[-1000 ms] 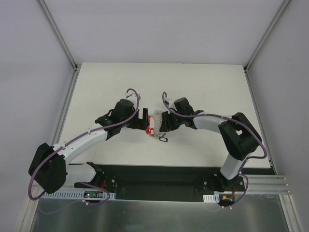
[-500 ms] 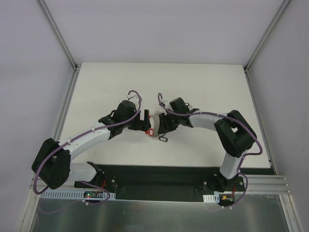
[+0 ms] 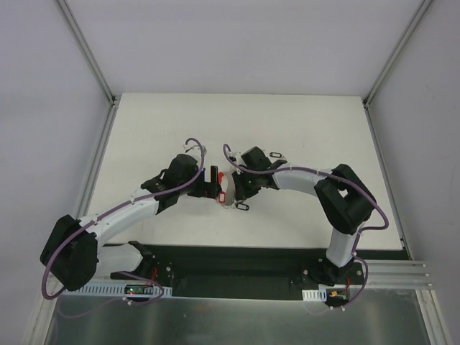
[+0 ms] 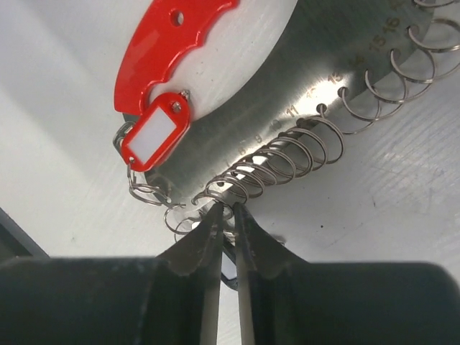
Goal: Put the keys on the keyring
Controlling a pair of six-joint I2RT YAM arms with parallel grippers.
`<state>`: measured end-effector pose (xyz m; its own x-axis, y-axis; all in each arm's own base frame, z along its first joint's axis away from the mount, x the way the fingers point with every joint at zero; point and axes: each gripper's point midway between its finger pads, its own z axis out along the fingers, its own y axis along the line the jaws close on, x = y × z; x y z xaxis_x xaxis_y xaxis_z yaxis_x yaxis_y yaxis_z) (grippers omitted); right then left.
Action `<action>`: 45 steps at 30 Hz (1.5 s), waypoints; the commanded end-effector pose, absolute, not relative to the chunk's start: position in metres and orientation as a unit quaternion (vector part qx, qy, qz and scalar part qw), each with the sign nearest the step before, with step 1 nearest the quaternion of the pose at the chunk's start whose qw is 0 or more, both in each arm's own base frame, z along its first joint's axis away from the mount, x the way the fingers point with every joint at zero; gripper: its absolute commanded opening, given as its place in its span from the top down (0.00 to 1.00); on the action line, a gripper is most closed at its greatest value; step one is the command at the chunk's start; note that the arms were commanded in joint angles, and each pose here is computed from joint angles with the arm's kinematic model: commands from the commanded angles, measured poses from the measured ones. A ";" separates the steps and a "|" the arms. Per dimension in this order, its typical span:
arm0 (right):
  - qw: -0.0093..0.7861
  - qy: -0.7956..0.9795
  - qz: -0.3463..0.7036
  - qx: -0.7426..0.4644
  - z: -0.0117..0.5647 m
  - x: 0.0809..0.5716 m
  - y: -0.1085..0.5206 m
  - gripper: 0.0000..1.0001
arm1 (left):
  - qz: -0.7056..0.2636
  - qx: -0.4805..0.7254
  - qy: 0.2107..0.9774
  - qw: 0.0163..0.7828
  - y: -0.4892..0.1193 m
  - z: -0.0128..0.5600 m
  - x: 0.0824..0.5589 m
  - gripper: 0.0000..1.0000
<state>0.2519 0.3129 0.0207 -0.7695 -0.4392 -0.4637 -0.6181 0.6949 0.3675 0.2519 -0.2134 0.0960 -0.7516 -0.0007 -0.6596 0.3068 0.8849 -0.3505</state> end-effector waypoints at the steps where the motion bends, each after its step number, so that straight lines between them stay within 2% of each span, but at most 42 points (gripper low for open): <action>1: 0.187 0.904 0.216 -0.318 0.027 0.253 0.309 0.87 | -0.233 0.073 0.897 0.368 -0.213 0.109 0.252 0.02; 6: 0.232 0.887 0.187 -0.353 0.047 0.262 0.309 0.99 | -0.230 0.078 0.897 0.368 -0.211 0.106 0.251 0.02; 17: 0.297 0.851 0.211 -0.379 0.081 0.270 0.317 0.99 | -0.230 0.074 0.886 0.397 -0.205 0.110 0.253 0.03; 25: 0.305 0.828 0.194 -0.427 0.067 0.273 0.317 0.99 | -0.256 0.110 0.860 0.426 -0.214 0.108 0.253 0.03; 30: 0.328 0.805 0.200 -0.451 0.071 0.274 0.319 0.99 | -0.279 0.155 0.822 0.471 -0.221 0.106 0.254 0.11; 35: 0.371 0.767 0.219 -0.476 0.092 0.274 0.325 0.99 | -0.320 0.220 0.752 0.532 -0.238 0.127 0.257 0.16; 39: 0.392 0.748 0.222 -0.488 0.100 0.273 0.326 0.99 | -0.335 0.281 0.713 0.548 -0.246 0.128 0.256 0.22; 40: 0.395 0.743 0.222 -0.493 0.101 0.272 0.326 0.99 | -0.341 0.295 0.704 0.549 -0.249 0.129 0.255 0.29; 41: 0.397 0.738 0.224 -0.497 0.102 0.272 0.326 0.99 | -0.351 0.320 0.688 0.549 -0.252 0.134 0.255 0.30; 43: 0.401 0.735 0.225 -0.499 0.102 0.271 0.325 0.99 | -0.362 0.341 0.675 0.545 -0.256 0.133 0.255 0.40; 45: 0.404 0.732 0.225 -0.501 0.104 0.271 0.325 0.99 | -0.369 0.365 0.659 0.544 -0.259 0.130 0.258 0.43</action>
<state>0.2683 0.3154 0.0795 -0.2719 -0.5934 -0.7576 -0.8950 0.4452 -0.0274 0.2532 -0.2388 0.0983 -0.3449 0.0849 -0.9348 0.7483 0.6260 -0.2192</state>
